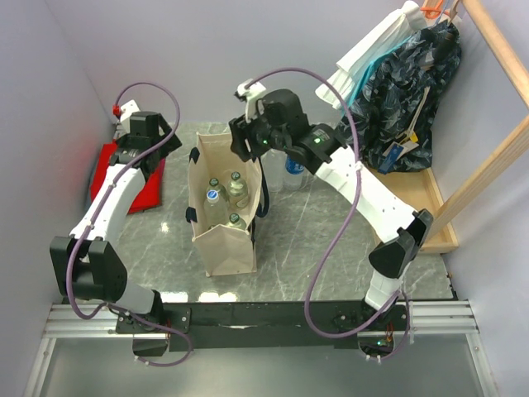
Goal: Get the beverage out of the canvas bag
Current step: Take out the drink from the canvas bag.
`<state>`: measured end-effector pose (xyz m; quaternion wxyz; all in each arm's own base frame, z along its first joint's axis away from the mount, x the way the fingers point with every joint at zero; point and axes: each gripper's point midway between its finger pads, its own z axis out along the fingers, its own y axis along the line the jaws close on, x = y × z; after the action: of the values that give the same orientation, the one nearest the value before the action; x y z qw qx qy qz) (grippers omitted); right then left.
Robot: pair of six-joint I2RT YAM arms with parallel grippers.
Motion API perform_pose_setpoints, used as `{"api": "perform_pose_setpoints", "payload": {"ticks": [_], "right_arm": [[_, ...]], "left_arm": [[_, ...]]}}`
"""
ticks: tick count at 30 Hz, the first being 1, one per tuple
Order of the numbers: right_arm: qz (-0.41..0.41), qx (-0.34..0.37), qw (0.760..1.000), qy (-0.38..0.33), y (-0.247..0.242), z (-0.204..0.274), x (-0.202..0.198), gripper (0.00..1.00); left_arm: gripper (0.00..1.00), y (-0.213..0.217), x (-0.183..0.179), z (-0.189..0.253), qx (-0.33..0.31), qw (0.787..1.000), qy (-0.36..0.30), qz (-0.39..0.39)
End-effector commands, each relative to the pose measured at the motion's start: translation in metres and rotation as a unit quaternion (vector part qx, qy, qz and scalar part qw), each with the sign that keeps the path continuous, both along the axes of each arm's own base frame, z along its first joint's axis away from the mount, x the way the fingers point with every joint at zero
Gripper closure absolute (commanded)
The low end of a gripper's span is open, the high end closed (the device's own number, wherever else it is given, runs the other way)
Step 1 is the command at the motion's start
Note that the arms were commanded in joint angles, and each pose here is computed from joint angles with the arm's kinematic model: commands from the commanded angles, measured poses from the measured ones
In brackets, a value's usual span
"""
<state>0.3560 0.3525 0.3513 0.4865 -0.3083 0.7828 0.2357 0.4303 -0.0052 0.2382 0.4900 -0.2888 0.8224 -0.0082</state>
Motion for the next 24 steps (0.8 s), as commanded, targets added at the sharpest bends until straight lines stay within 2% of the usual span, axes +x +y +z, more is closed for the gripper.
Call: {"api": "perform_pose_setpoints", "payload": {"ticks": [1, 13, 24], "right_arm": [[0.017, -0.012, 1.000, 0.016, 0.009, -0.009, -0.009, 0.37], [0.075, -0.031, 0.995, 0.055, 0.028, -0.051, -0.022, 0.38], [0.064, -0.060, 0.993, 0.075, 0.040, -0.090, -0.004, 0.39]], "left_arm": [[0.04, 0.005, -0.003, 0.002, 0.009, 1.000, -0.006, 0.000], [0.04, 0.003, -0.012, -0.013, -0.005, 1.000, -0.010, -0.001], [0.04, 0.004, -0.010, -0.013, -0.002, 1.000, -0.010, -0.004]]}}
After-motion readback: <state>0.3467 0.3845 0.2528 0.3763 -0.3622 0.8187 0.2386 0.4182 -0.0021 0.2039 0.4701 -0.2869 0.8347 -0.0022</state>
